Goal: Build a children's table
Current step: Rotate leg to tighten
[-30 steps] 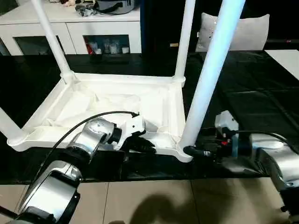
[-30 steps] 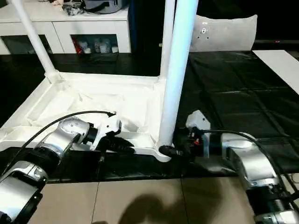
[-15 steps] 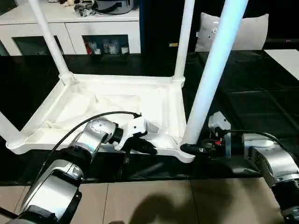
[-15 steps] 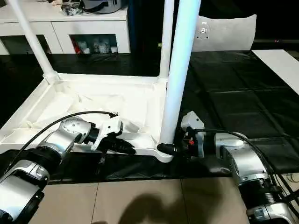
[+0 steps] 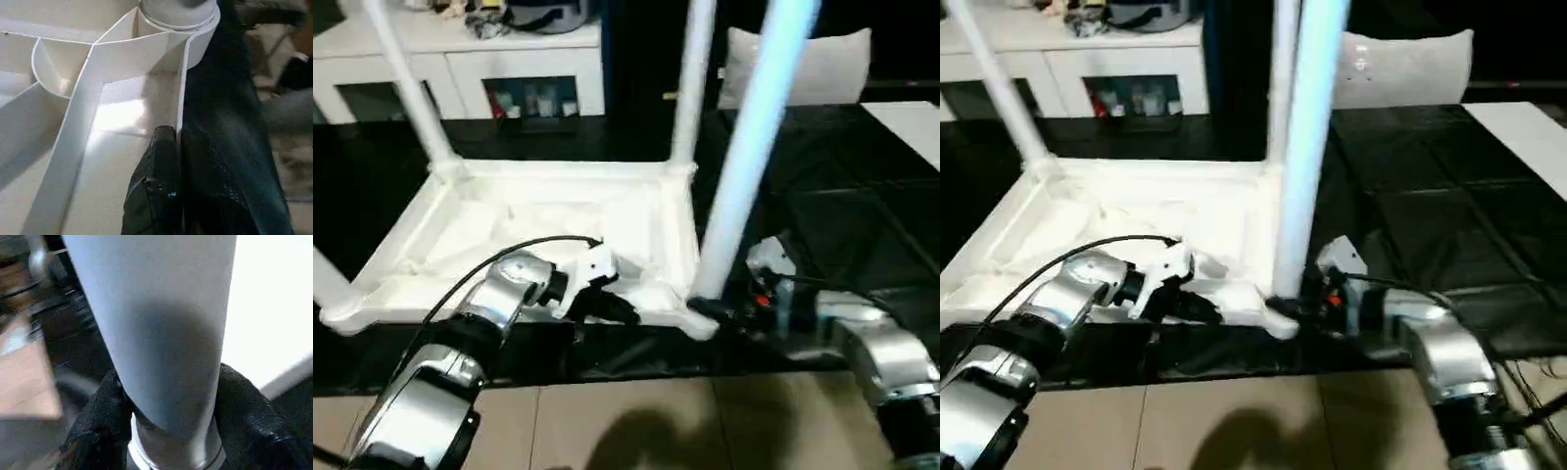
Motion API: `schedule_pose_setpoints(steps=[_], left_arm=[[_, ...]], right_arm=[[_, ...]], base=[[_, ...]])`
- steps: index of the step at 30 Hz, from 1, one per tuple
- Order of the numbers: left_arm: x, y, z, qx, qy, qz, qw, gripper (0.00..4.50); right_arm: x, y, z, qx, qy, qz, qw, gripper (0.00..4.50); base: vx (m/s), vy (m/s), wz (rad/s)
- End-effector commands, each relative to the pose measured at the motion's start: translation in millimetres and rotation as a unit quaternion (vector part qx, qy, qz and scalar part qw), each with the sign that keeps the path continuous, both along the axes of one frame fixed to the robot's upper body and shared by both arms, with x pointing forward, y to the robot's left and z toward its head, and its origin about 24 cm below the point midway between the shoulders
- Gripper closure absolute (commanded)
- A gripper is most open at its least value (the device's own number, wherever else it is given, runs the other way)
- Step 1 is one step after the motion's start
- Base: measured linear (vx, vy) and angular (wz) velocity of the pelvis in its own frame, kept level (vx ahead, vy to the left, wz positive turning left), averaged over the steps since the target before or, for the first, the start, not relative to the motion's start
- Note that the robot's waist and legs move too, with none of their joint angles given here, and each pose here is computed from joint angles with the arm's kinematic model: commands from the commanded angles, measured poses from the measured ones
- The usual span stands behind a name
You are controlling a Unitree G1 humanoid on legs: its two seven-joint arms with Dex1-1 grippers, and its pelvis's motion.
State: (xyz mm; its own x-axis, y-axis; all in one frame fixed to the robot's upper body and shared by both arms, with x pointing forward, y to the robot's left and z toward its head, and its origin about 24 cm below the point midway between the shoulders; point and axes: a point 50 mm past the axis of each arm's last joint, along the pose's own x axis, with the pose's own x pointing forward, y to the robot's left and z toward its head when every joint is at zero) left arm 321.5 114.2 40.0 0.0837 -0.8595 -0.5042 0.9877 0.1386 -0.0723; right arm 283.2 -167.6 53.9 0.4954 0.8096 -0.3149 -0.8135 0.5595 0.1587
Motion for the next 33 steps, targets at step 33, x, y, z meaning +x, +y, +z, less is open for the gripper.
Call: schedule_pose_setpoints(steps=[33], left_arm=[[-17.2,-2,-5.5,0.041,-0.074,-0.04,0.996,4.5]], right_arm=[[-2.5,-21.7,15.6,-0.048,-0.055,0.048,0.996,1.26]], base=[[0.002,0.0,0.0]])
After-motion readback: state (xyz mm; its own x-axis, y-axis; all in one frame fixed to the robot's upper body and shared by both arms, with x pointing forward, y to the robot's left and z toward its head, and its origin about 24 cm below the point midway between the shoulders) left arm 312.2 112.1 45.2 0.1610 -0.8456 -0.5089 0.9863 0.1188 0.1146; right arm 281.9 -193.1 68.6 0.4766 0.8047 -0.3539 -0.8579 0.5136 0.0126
